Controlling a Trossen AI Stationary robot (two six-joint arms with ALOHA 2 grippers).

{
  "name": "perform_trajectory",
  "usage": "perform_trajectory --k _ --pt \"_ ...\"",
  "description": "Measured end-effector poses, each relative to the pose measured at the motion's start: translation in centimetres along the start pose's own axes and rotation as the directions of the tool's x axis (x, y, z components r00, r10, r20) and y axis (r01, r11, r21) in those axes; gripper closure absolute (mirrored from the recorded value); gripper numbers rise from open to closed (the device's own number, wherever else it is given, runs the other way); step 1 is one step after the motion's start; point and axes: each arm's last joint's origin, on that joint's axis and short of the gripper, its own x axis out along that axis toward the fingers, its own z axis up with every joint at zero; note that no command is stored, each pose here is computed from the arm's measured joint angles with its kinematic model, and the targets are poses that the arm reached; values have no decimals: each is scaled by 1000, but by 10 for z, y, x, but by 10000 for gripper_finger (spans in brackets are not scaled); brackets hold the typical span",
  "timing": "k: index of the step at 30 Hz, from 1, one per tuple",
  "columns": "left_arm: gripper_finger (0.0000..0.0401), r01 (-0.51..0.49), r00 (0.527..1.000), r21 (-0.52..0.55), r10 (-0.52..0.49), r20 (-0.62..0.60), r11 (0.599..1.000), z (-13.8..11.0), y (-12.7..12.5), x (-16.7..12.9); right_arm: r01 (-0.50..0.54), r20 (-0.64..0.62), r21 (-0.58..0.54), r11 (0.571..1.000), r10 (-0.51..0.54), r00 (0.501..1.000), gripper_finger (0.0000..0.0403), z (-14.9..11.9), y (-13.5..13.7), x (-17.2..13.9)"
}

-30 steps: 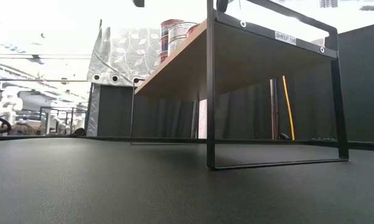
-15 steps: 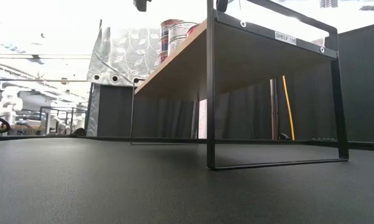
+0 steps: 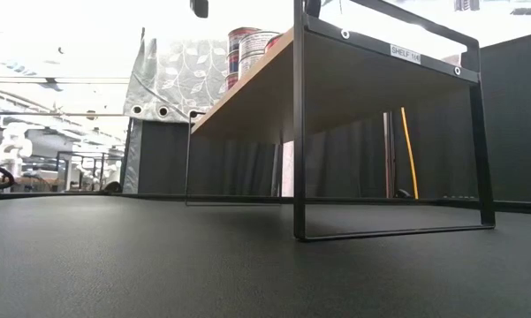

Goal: Stack canned seafood by type on shelf
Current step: Stack the blue pink tuna can on top of the blue pink tuna cans on the shelf

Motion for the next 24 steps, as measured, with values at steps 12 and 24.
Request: perform_trajectory --k 12,24 --pt "197 53 998 15 -53 -15 998 1 -3 0 -2 -3 27 1000 2 1000 218 -6 -9 11" --pt "186 47 999 -1 -47 -15 999 1 -2 0 -8 2 17 1000 8 1000 218 -5 -9 11"
